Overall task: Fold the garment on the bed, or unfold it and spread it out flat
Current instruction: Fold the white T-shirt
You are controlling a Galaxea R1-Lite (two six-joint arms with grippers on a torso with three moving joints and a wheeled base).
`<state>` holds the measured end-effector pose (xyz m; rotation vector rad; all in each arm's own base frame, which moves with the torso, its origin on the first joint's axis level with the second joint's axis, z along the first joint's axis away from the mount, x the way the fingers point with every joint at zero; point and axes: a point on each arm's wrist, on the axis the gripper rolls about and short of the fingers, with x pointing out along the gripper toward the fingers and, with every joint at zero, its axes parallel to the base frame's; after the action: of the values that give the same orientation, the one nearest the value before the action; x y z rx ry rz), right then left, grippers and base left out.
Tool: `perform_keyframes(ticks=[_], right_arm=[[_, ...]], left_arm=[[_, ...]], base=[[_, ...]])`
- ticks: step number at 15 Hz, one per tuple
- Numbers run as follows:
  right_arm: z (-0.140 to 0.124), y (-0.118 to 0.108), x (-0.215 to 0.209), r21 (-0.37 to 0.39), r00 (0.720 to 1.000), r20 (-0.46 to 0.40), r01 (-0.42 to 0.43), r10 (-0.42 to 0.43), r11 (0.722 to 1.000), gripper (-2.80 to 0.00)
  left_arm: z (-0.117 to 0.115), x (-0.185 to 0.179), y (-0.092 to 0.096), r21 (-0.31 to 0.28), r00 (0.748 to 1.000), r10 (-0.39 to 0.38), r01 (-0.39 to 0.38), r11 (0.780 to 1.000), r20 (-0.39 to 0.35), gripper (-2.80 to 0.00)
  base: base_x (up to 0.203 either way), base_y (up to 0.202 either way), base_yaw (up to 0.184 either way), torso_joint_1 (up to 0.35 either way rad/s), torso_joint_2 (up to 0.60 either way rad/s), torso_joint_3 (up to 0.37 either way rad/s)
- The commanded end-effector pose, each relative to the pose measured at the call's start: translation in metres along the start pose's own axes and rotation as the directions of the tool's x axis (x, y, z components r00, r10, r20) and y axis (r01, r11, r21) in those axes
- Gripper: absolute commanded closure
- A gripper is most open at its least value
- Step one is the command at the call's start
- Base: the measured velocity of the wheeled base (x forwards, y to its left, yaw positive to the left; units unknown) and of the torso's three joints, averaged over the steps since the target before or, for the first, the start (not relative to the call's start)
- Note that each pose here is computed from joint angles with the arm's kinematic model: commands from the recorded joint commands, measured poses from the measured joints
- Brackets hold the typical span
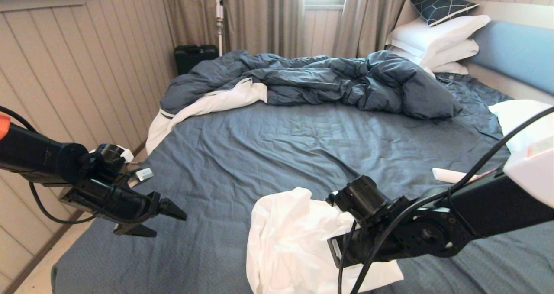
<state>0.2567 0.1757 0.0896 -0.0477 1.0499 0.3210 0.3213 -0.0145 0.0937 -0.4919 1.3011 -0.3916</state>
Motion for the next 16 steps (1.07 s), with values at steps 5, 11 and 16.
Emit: perform_keyframes(ticks=[5, 11, 16], right_arm=[[0.04, -0.01, -0.022, 0.054, 0.99, 0.138, -0.015, 0.007, 0.998, 0.0], [0.059, 0.0, -0.003, 0.04, 0.996, 0.086, -0.008, 0.005, 0.999, 0.0], [0.062, -0.011, 0.011, 0.06, 0.999, -0.02, 0.039, -0.038, 0.997, 0.0]], left_arm=[[0.003, -0.021, -0.026, 0.055, 0.996, -0.068, 0.065, 0.996, 0.061, -2.8], [0.0, -0.018, -0.121, 0.234, 0.99, -0.107, 0.126, 0.964, -0.089, -2.8], [-0.004, 0.019, -0.201, 0.377, 0.961, -0.013, 0.121, 0.918, -0.277, -2.8]], base=[[0.0, 0.0, 0.0, 0.0, 0.0, 0.0], [0.0, 0.0, 0.0, 0.0, 0.0, 0.0], [0.0, 0.0, 0.0, 0.0, 0.0, 0.0]])
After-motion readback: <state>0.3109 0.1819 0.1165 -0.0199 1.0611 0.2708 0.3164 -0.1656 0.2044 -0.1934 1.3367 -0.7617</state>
